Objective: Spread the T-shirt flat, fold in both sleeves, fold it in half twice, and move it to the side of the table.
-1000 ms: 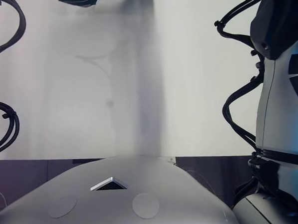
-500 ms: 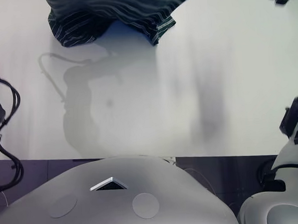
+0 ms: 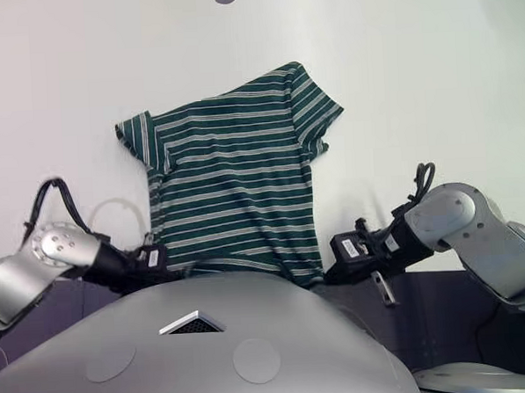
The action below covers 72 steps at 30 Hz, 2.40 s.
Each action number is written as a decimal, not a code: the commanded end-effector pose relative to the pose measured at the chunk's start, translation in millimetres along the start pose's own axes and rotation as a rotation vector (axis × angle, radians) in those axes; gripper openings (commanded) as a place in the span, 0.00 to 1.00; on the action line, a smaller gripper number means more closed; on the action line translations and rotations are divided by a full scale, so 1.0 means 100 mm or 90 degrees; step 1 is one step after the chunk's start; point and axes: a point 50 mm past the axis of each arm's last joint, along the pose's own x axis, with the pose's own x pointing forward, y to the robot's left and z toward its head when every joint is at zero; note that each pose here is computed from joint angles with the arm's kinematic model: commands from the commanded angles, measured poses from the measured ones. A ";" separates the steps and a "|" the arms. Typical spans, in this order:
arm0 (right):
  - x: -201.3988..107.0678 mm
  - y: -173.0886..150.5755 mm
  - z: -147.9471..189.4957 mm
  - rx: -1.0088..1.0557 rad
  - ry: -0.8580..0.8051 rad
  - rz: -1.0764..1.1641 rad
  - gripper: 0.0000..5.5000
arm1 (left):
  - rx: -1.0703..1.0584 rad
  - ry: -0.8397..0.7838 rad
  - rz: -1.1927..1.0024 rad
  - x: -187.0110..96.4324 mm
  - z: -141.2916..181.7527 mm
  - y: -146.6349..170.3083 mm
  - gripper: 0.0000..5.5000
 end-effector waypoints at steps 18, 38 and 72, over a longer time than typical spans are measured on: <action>-0.43 -1.97 0.51 0.237 -0.473 -0.504 0.43 | -0.044 -0.299 0.476 -0.99 0.87 1.70 0.32; 0.15 -1.79 -0.30 0.195 -0.153 -0.522 0.43 | 0.227 -0.327 0.535 -1.22 1.07 1.39 0.00; 0.26 -1.76 -0.33 0.193 -0.136 -0.537 0.43 | 0.060 -0.263 0.468 -0.89 0.49 1.63 0.00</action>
